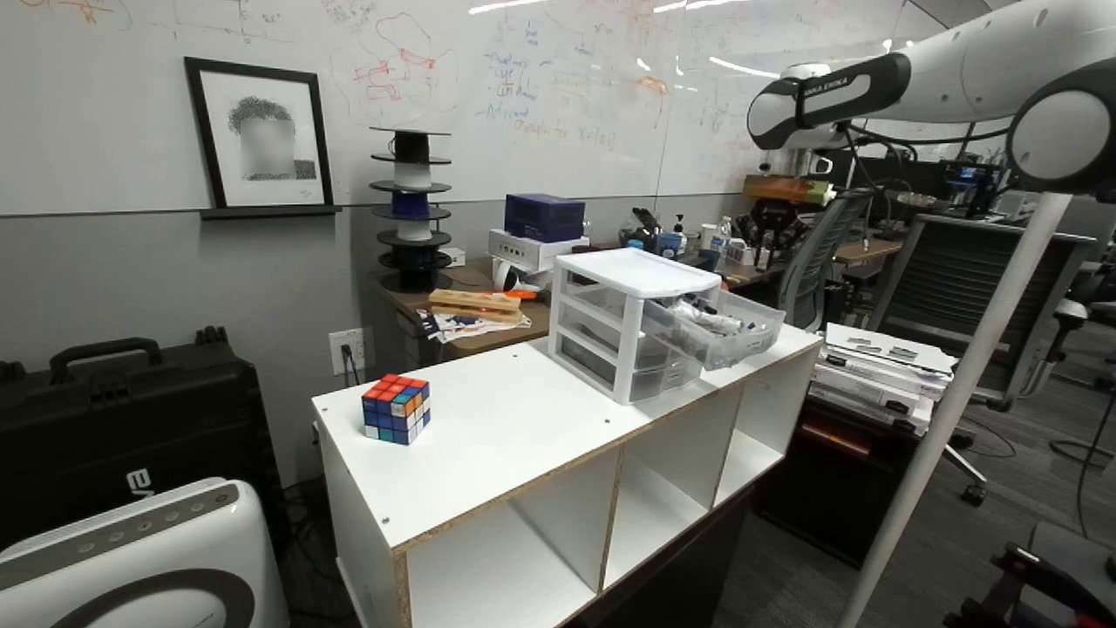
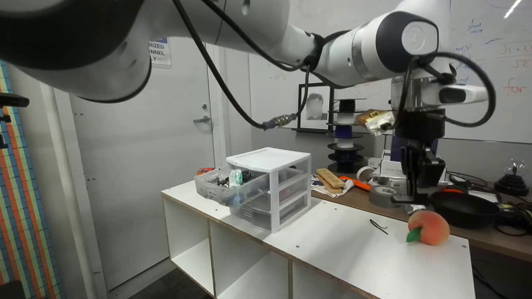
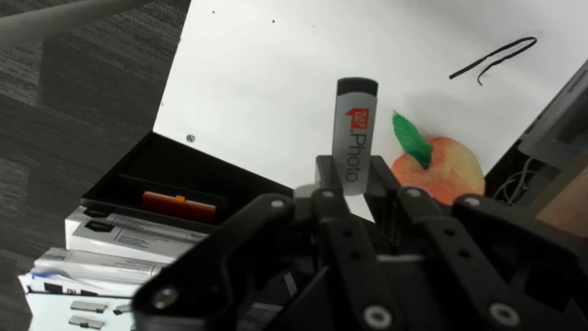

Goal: Put the paper and the white object in the drawer and close the drawer

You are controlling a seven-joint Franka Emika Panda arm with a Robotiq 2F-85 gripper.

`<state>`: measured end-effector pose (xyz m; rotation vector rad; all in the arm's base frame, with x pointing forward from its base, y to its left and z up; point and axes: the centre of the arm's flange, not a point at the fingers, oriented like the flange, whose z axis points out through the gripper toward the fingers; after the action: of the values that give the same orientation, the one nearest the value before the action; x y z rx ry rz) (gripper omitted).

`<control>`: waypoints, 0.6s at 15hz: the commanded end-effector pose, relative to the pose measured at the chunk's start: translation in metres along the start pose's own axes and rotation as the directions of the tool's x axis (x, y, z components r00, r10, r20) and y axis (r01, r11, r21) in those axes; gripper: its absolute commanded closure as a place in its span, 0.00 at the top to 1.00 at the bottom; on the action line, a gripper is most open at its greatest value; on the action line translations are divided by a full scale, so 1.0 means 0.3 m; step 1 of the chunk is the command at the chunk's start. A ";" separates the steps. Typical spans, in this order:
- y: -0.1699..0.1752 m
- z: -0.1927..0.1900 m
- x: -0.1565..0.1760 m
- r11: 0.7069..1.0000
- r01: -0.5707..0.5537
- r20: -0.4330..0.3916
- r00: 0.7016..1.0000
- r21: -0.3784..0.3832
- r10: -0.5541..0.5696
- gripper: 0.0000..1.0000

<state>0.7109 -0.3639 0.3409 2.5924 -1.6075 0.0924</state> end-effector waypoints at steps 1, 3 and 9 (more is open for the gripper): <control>0.113 -0.183 -0.185 0.983 0.182 -0.026 0.983 0.023 -0.181 0.05; 0.094 -0.267 -0.226 0.957 0.288 -0.033 0.957 0.018 -0.288 0.05; 0.003 -0.449 -0.454 0.816 0.577 -0.034 0.815 -0.040 -0.578 0.05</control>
<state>0.6992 -0.2816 0.4482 2.8626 -0.9456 0.1028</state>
